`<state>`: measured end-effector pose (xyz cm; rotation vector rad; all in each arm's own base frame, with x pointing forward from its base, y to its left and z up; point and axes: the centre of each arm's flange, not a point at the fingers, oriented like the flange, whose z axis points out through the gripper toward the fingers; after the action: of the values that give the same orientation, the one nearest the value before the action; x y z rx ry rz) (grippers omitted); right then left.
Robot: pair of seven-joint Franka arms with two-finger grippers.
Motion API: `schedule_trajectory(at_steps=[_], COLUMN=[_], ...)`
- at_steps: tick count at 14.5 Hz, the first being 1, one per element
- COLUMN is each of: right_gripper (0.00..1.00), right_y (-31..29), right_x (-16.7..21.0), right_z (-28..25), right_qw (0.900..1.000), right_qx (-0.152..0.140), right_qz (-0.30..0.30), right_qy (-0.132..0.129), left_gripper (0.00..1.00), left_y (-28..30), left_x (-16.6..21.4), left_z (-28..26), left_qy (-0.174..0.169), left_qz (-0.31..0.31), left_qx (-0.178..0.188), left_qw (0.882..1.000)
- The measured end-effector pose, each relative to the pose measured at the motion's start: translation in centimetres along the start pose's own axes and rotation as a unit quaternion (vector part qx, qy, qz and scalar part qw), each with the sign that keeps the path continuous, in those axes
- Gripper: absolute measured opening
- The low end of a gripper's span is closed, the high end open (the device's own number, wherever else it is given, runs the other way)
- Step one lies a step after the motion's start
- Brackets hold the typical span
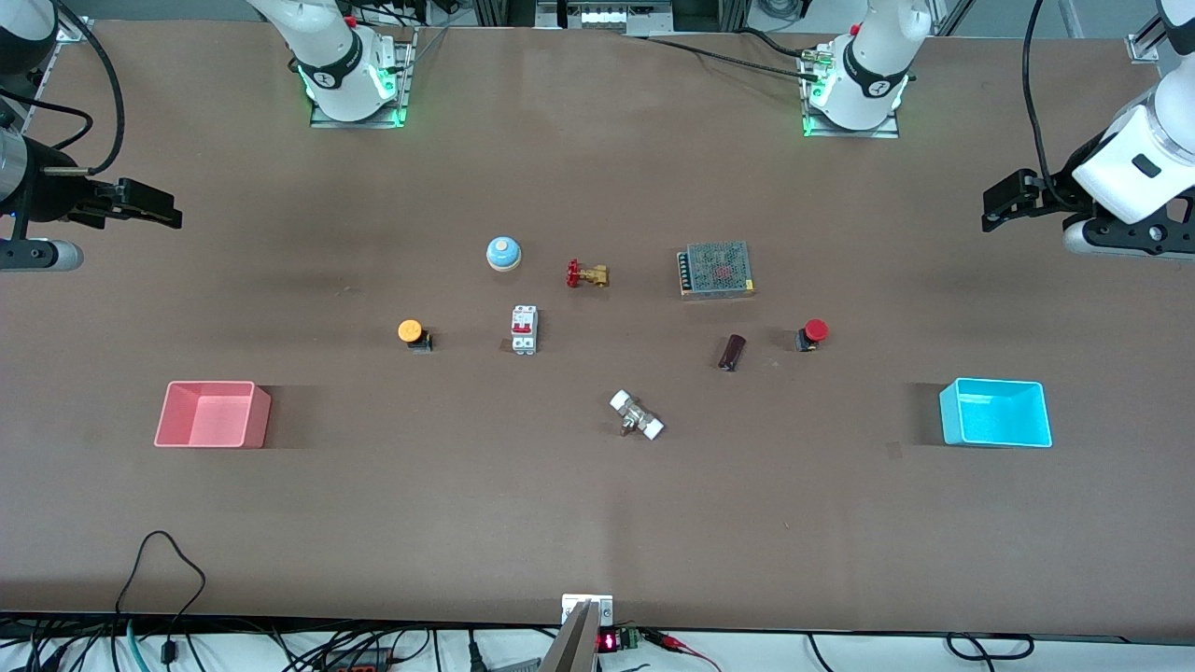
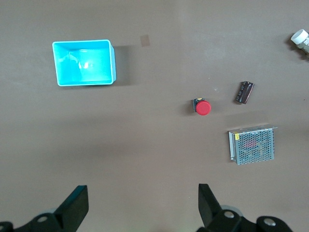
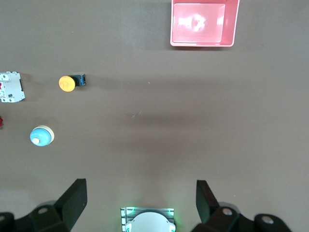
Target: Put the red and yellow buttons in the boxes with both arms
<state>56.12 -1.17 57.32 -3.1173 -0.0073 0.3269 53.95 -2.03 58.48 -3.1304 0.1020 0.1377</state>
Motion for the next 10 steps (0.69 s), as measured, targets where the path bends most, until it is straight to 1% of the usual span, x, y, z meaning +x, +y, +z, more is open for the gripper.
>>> schedule_trajectory(at_steps=[7, 8, 10], right_gripper=[1.0, 1.0, 1.0], right_y=[0.0, 0.1, 0.1], right_x=[0.0, 0.1, 0.3], right_z=[0.2, 0.4, 1.1], right_qw=[1.0, 1.0, 1.0], right_qx=[0.0, 0.0, 0.001], right_qz=[-0.001, -0.005, -0.01], right_qy=[-0.003, -0.004, -0.012], left_gripper=[1.0, 1.0, 1.0], left_y=[0.0, 0.0, 0.7], left_x=[0.0, -0.2, -0.2], left_z=[0.0, 0.2, 1.1], left_qy=[-0.002, -0.008, -0.033], left_qz=[0.0, 0.0, 0.007], left_qx=[0.0, 0.0, 0.0], left_qw=[1.0, 1.0, 0.999])
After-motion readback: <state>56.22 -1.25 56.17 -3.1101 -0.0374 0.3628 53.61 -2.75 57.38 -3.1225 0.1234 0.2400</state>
